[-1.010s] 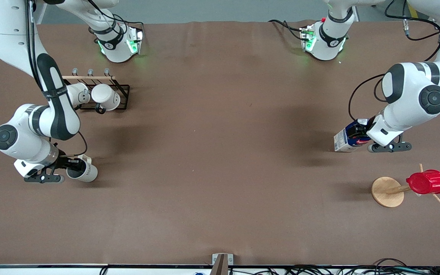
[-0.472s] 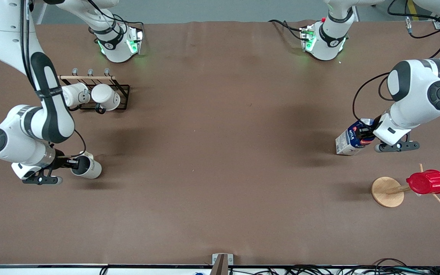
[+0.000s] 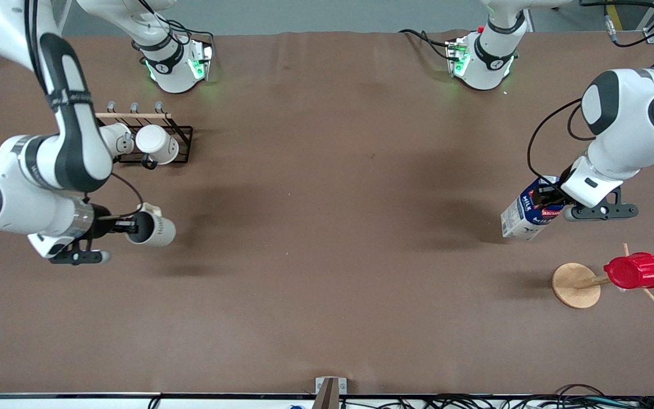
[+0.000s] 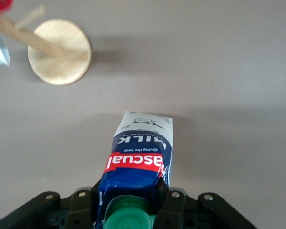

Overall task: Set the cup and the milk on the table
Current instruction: 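Carry the mug and carton toward the table middle with both grippers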

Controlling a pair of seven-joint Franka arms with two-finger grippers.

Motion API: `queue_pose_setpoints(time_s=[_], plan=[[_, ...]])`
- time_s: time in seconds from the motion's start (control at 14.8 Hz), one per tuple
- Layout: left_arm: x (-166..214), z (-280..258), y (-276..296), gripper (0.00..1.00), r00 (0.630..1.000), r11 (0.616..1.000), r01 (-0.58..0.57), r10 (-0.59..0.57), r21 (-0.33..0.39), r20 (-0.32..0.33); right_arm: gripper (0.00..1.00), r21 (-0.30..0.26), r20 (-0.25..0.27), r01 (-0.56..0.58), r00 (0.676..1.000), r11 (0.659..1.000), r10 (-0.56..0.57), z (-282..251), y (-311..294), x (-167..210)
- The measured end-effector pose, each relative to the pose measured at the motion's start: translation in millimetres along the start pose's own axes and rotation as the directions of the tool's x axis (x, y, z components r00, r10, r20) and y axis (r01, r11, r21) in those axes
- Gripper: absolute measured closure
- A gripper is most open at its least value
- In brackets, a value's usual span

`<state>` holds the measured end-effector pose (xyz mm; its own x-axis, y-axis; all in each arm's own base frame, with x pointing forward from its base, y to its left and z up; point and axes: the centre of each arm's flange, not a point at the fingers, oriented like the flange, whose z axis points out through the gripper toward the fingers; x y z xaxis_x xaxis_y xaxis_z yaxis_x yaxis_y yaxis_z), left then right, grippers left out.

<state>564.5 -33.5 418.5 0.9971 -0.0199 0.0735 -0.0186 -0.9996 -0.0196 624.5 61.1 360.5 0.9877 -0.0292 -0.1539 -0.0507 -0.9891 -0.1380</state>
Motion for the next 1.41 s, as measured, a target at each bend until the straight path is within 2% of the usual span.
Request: queue_pose_setpoints(time_s=[0.27, 0.4, 0.54, 0.67, 0.88, 1.08, 1.21, 1.41], plan=[[7, -36, 60, 0.64, 0.996, 0.996, -0.087, 0.087, -0.012, -0.028, 0.96, 0.017, 0.027, -0.094, 0.995, 0.995, 0.094, 6, -129, -36], [4, -40, 93, 0.64, 0.992, 0.992, -0.122, 0.121, -0.02, -0.035, 0.96, 0.013, 0.004, -0.137, 0.991, 0.99, 0.137, 18, -193, -59], [1, -38, 125, 0.64, 0.992, 0.992, -0.12, 0.119, -0.034, -0.032, 0.96, 0.033, -0.02, -0.17, 0.985, 0.985, 0.171, 35, -252, -85], [3, -35, 162, 0.64, 0.993, 0.992, -0.113, 0.111, -0.058, -0.028, 0.96, 0.027, -0.04, -0.168, 0.985, 0.985, 0.169, 64, -294, -106], [6, -25, 220, 0.64, 0.996, 0.99, -0.09, 0.089, -0.105, -0.011, 0.96, 0.011, -0.045, -0.163, 0.986, 0.987, 0.163, 113, -327, -123], [-8, -11, 287, 0.64, 0.996, 0.988, -0.08, 0.084, -0.135, 0.023, 0.96, -0.015, -0.066, -0.154, 0.986, 0.988, 0.152, 151, -347, -135], [-22, 3, 329, 0.64, 0.996, 0.988, -0.059, 0.068, -0.146, 0.056, 0.96, -0.017, -0.083, -0.14, 0.987, 0.99, 0.138, 168, -361, -144], [-41, 23, 369, 0.64, 0.993, 0.99, -0.03, 0.045, -0.139, 0.106, 0.96, -0.015, -0.082, -0.124, 0.989, 0.992, 0.123, 186, -374, -154]])
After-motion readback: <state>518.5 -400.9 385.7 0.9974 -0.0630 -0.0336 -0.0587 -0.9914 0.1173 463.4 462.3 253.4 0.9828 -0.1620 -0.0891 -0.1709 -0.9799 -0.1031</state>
